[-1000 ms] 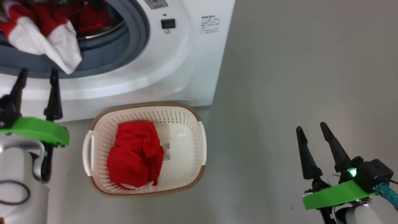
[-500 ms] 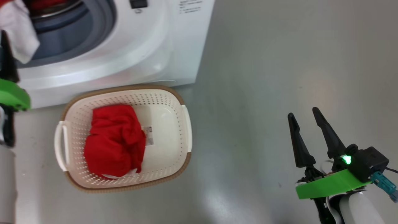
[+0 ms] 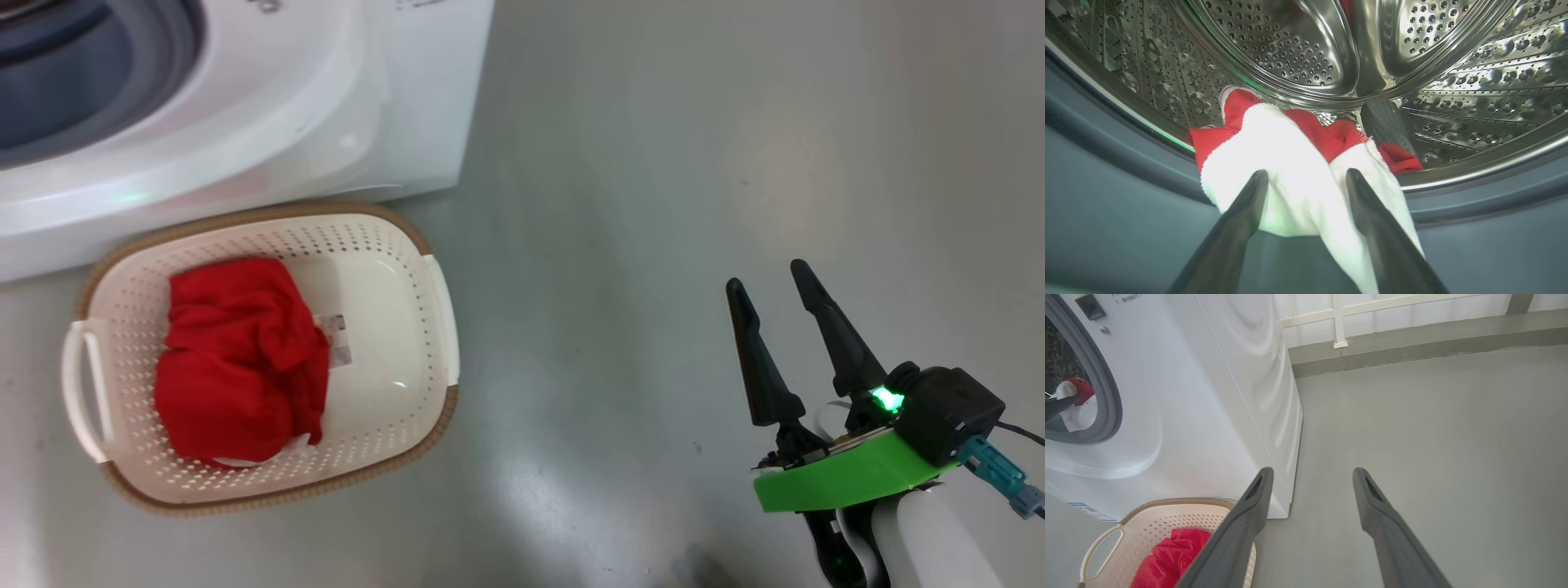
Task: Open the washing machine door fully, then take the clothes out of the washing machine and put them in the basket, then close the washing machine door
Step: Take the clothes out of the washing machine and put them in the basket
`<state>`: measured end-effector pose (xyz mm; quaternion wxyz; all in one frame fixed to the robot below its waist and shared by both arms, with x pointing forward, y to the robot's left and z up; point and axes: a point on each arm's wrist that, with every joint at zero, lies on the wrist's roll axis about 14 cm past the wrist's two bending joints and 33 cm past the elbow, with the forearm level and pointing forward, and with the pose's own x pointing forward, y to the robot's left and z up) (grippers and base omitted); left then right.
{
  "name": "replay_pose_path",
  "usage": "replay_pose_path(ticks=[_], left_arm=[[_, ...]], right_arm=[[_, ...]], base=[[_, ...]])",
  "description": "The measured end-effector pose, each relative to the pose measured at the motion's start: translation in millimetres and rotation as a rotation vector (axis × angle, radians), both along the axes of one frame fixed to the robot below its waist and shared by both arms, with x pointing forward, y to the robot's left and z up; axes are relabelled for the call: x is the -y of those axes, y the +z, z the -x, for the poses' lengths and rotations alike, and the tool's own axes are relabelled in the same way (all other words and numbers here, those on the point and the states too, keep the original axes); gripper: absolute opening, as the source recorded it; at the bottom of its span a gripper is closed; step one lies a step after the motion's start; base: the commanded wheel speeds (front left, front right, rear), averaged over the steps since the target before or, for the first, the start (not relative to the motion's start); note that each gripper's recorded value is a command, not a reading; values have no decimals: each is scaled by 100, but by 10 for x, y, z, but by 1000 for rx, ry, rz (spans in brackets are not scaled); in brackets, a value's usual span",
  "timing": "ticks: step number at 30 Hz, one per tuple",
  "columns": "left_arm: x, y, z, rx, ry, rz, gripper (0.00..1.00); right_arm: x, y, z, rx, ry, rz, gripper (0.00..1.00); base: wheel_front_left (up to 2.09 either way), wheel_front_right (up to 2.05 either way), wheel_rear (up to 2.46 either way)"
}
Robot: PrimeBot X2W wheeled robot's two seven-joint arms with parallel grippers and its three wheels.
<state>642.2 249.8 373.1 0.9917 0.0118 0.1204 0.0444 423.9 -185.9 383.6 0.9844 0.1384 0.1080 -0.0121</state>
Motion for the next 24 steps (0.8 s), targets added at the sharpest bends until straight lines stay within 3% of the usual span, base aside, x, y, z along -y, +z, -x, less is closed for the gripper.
replay_pose_path(ticks=[12,13,14,15,16,17,24], left_arm=[[-37,-251,-164,-53,9,-17,100],[-28,-258,-180,-54,7,-18,95],[-18,-265,-191,-54,6,-17,43],[-13,-274,-197,-56,5,-15,43],[-14,-279,-197,-57,5,-15,33],[-20,-276,-194,-58,5,-16,0],[18,-92,-221,-7,-14,-3,0]], right_arm=[[74,-47,33,-19,-22,2,100],[82,-41,22,-16,-23,5,100],[87,-32,7,-11,-24,6,100],[90,-28,2,-9,-24,7,100],[88,-31,1,-10,-24,7,100],[86,-32,-1,-10,-23,6,100],[30,-17,-50,3,-9,-5,100]], base=[[0,0,0],[0,0,0],[0,0,0],[0,0,0],[0,0,0],[0,0,0],[0,0,0]])
